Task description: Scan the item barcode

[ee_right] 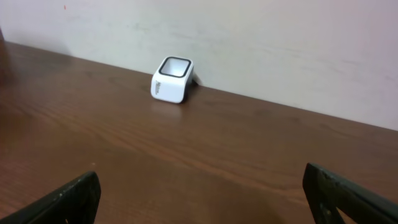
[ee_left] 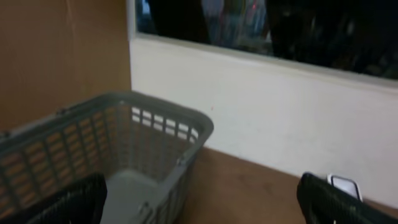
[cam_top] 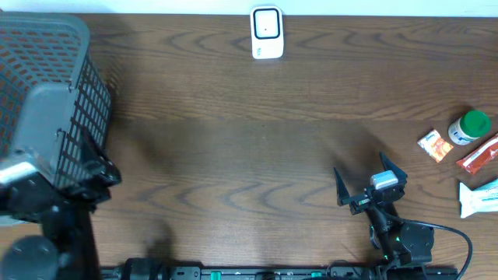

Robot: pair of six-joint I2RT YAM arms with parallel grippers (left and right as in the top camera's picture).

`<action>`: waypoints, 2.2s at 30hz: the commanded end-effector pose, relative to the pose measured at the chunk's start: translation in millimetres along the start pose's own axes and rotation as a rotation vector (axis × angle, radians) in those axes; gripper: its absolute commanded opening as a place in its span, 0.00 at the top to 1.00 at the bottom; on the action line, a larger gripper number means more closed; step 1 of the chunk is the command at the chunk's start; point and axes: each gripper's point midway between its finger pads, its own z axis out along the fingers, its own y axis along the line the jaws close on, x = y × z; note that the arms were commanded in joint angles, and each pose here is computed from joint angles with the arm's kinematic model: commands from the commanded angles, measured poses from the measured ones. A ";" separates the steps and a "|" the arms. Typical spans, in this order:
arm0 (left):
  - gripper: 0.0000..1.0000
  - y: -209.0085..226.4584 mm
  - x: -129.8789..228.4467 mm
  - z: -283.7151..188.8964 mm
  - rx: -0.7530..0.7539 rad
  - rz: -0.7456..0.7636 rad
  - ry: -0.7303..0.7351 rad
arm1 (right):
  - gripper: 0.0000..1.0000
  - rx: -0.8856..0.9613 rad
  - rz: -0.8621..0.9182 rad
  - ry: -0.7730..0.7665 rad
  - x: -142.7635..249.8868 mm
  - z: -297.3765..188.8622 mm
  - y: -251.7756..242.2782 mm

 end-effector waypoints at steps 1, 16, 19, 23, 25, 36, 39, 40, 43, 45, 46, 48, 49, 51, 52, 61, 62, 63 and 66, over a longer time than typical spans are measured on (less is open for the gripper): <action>0.02 -2.8 39.2 3.0 0.048 -0.008 0.001 | 0.01 -0.005 -0.007 -0.001 0.2 -0.1 1.8; 0.02 -11.7 167.5 31.0 0.154 -0.008 0.031 | 0.01 -0.005 -0.007 -0.001 0.2 -0.1 1.8; 0.02 -9.2 183.1 31.6 0.150 -0.005 0.042 | 0.01 -0.005 -0.007 -0.001 0.2 -0.1 1.8; 0.02 -7.4 202.5 34.3 0.147 0.000 0.065 | 0.01 -0.005 -0.007 -0.001 0.2 -0.1 1.8; 0.02 -7.5 209.6 36.9 0.148 0.001 0.068 | 0.01 -0.005 -0.007 -0.001 0.2 -0.1 1.8; 0.02 -7.1 247.2 45.8 0.158 0.038 0.061 | 0.01 -0.005 -0.007 -0.001 0.2 -0.1 1.8; 0.02 -5.3 259.0 45.9 0.153 0.047 0.099 | 0.01 -0.005 -0.007 -0.001 0.2 -0.1 1.8; 0.02 -5.0 260.7 45.8 0.152 0.059 0.106 | 0.01 -0.005 -0.007 -0.001 0.2 -0.1 1.8; 0.02 -4.1 265.1 45.4 0.150 0.082 0.122 | 0.01 -0.005 -0.007 -0.001 0.2 -0.1 1.8; 0.02 -3.5 269.5 44.9 0.150 0.091 0.139 | 0.01 -0.005 -0.007 -0.001 0.2 -0.1 1.8; 0.02 -3.5 269.3 44.9 0.150 0.091 0.139 | 0.01 -0.005 -0.007 -0.002 0.1 -0.1 1.8; 0.02 -3.5 269.4 44.9 0.150 0.091 0.139 | 0.01 -0.005 -0.007 -0.001 0.2 -0.1 1.8; 0.02 -3.5 269.4 44.9 0.150 0.091 0.139 | 0.01 -0.005 -0.007 -0.001 0.2 -0.1 1.8; 0.02 -3.6 269.4 44.9 0.150 0.091 0.139 | 0.01 -0.005 -0.007 -0.001 0.2 -0.1 1.8; 0.02 -3.6 269.4 44.9 0.150 0.091 0.139 | 0.01 -0.005 -0.007 -0.001 0.2 -0.1 1.8; 0.02 -9.6 271.3 43.5 0.189 0.126 0.145 | 0.01 -0.005 -0.007 -0.001 0.2 -0.1 1.8; 0.02 -9.6 271.3 43.5 0.189 0.126 0.145 | 0.01 -0.005 -0.007 -0.002 0.1 -0.1 1.8; 0.02 -9.6 271.3 43.5 0.189 0.126 0.145 | 0.01 -0.005 -0.007 -0.002 0.1 -0.1 1.8; 0.02 -9.5 271.0 43.6 0.189 0.126 0.143 | 0.01 -0.005 -0.007 -0.001 0.2 -0.1 1.8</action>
